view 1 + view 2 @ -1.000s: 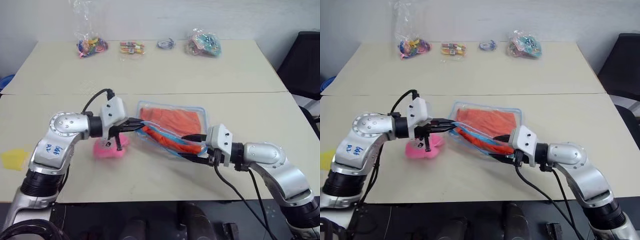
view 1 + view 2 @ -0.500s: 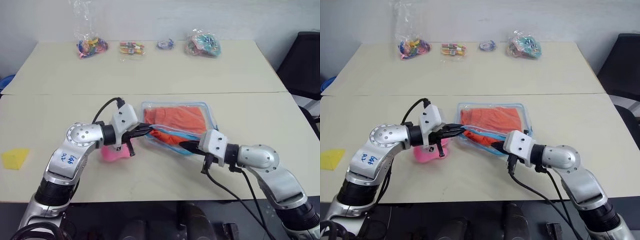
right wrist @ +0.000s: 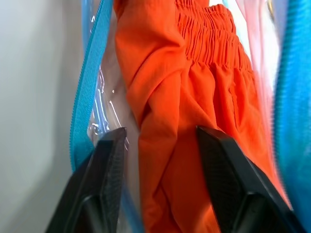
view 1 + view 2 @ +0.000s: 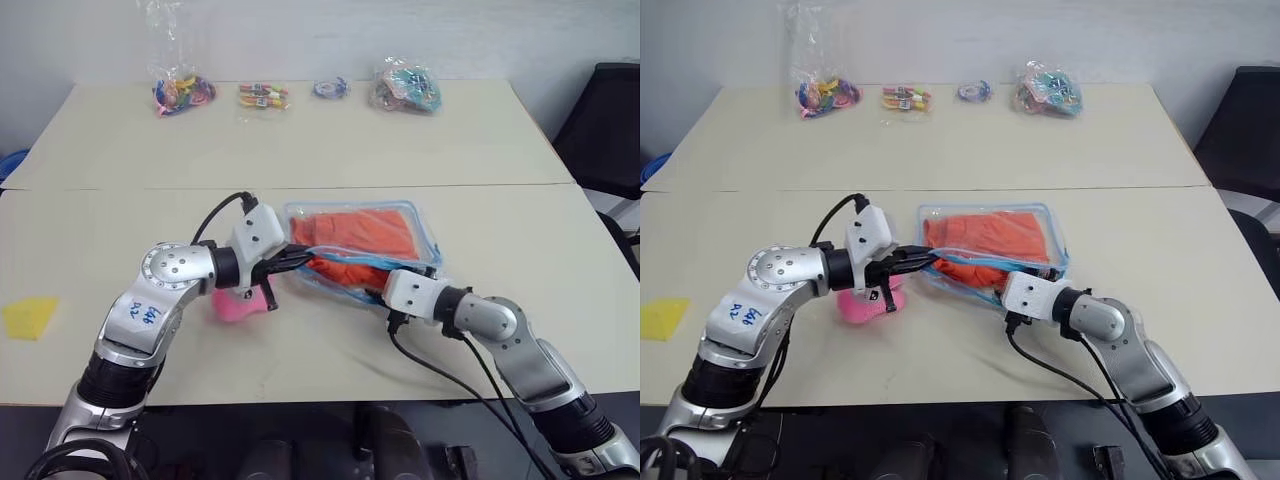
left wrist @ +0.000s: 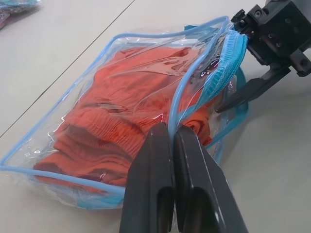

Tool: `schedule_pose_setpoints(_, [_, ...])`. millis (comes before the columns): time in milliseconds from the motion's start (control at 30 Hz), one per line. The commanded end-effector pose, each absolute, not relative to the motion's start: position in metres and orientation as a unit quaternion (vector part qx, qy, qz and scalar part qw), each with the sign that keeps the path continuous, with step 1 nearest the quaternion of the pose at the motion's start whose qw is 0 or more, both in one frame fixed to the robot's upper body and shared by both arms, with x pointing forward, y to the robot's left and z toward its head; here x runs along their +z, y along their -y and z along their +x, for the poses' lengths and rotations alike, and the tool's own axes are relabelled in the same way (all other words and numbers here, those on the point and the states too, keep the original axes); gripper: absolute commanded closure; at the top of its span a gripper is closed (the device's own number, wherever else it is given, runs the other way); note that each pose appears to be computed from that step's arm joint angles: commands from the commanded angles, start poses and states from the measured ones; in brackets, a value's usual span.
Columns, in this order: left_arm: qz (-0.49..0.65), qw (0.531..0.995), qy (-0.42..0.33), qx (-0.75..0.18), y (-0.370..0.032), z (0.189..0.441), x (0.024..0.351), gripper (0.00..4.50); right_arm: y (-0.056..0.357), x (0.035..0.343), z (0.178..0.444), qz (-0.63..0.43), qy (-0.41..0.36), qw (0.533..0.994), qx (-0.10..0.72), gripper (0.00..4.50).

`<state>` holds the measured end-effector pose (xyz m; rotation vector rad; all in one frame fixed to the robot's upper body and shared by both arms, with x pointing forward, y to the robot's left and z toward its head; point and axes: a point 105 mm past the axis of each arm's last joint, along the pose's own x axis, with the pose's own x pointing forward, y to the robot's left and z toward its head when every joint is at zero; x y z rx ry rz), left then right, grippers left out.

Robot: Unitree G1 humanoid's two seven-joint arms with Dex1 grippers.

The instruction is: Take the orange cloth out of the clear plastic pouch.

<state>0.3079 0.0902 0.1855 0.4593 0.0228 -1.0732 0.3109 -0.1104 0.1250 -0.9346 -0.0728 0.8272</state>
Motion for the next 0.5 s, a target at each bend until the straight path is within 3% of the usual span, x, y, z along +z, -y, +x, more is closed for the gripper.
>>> schedule_pose_setpoints(33, [0.222, 0.827, 0.017, -0.517, -0.082, 0.302, 0.196, 4.5, 0.108, 0.137, 0.311, -0.462, 0.073, 0.805, 0.363, 2.1])
schedule_pose_setpoints(133, [0.221, 0.826, 0.018, -0.518, -0.08, 0.302, 0.196, 4.5, 0.109, 0.141, 0.314, -0.503, 0.097, 0.789, 0.341, 2.1])
schedule_pose_setpoints(300, [0.221, 0.829, 0.018, -0.513, -0.081, 0.305, 0.196, 4.5, 0.104, 0.148, 0.299, -0.472, 0.105, 0.796, 0.364, 2.1])
schedule_pose_setpoints(467, [0.216, 0.833, 0.023, -0.509, -0.08, 0.308, 0.198, 4.5, 0.11, 0.137, 0.297, -0.504, 0.097, 0.782, 0.353, 2.1])
schedule_pose_setpoints(500, [0.215, 0.833, 0.024, -0.509, -0.08, 0.308, 0.198, 4.5, 0.111, 0.134, 0.299, -0.509, 0.092, 0.783, 0.346, 1.82])
